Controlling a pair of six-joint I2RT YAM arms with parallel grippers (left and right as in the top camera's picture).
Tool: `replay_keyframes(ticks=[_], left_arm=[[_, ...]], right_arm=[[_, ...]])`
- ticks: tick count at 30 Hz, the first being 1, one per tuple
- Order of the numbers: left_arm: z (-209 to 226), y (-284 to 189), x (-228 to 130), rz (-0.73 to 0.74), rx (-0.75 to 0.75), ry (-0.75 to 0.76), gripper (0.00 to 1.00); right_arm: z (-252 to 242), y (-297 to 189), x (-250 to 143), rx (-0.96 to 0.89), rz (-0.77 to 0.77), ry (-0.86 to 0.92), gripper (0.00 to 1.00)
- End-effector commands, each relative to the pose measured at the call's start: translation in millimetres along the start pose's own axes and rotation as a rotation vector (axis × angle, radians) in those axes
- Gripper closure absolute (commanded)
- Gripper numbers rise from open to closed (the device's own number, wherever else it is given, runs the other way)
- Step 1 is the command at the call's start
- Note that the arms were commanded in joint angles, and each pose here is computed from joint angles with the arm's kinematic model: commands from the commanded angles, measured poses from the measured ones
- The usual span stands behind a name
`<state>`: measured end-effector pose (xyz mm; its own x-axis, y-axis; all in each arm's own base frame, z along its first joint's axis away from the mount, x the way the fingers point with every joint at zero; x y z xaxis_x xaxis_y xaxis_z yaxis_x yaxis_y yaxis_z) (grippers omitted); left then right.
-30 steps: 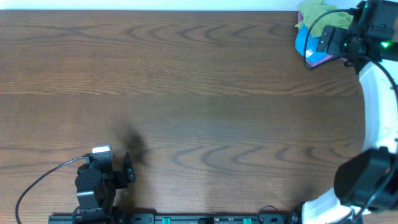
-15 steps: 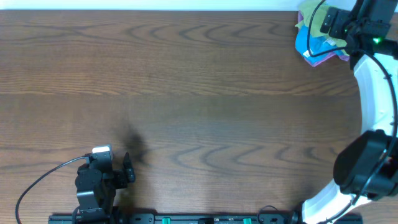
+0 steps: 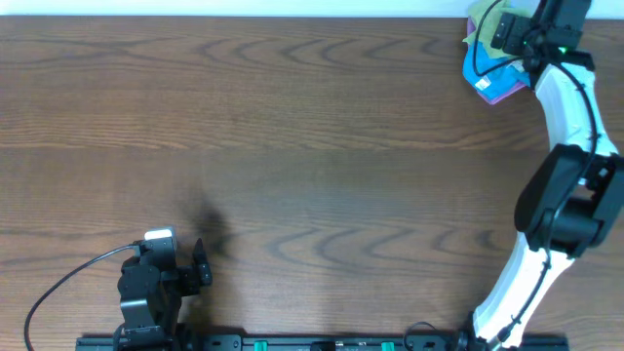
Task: Fold the cloth
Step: 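Reach the right gripper to the cloth pile at top right, then close the right gripper on the green towel in the pile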
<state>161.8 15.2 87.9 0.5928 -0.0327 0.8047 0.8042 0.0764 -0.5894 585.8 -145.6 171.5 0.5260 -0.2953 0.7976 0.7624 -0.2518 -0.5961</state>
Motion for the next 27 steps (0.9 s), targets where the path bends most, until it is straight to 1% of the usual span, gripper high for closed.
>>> replay_keyframes(ticks=[1,7,10,15,16,17,19,20,21,23,24,27], left_arm=[[0,2,-9,0.03,0.005,0.01,0.05],[0,2,-8,0.03,0.005,0.01,0.05],[0,2,-9,0.03,0.005,0.01,0.05],[0,2,-9,0.03,0.005,0.01,0.05],[0,2,-9,0.03,0.005,0.01,0.05],[0,2,-9,0.03,0.005,0.01,0.05],[0,2,-9,0.03,0.005,0.01,0.05],[0,2,-8,0.03,0.005,0.01,0.05],[0,2,-9,0.03,0.005,0.01,0.05],[0,2,-9,0.03,0.005,0.01,0.05],[0,2,-9,0.03,0.005,0.01,0.05],[0,2,-9,0.03,0.005,0.01,0.05]], right_arm=[[-5,7,3,0.001,-0.008,0.023,0.01],[-9,28,-20,0.016,0.045,0.037,0.01],[-10,31,-23,0.014,0.053,0.037,0.11],[-12,31,-27,0.009,0.072,0.036,0.12],[-12,31,-29,0.008,0.079,0.035,0.16],[-12,31,-30,0.007,0.085,0.035,0.29],[-12,31,-32,0.005,0.096,0.034,0.49],[-13,30,-34,0.004,0.102,0.034,0.57],[-13,30,-35,0.003,0.106,0.034,0.67],[-13,29,-36,0.003,0.115,0.025,0.92],[-13,27,-35,0.003,0.117,0.022,0.99],[-11,14,-24,0.007,0.103,0.005,0.99]])
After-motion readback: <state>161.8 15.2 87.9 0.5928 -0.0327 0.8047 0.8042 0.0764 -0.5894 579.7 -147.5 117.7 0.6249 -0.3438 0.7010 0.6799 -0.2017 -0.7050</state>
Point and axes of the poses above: each gripper's point midway between its finger pads, its own y axis out along the fingers, its own z axis along the line the jaws close on, x = y × z, the point moved 3 cm from there along -y, back along the fingers, and after that the axes turned 7 degrees about y, right-handed, at the moved point
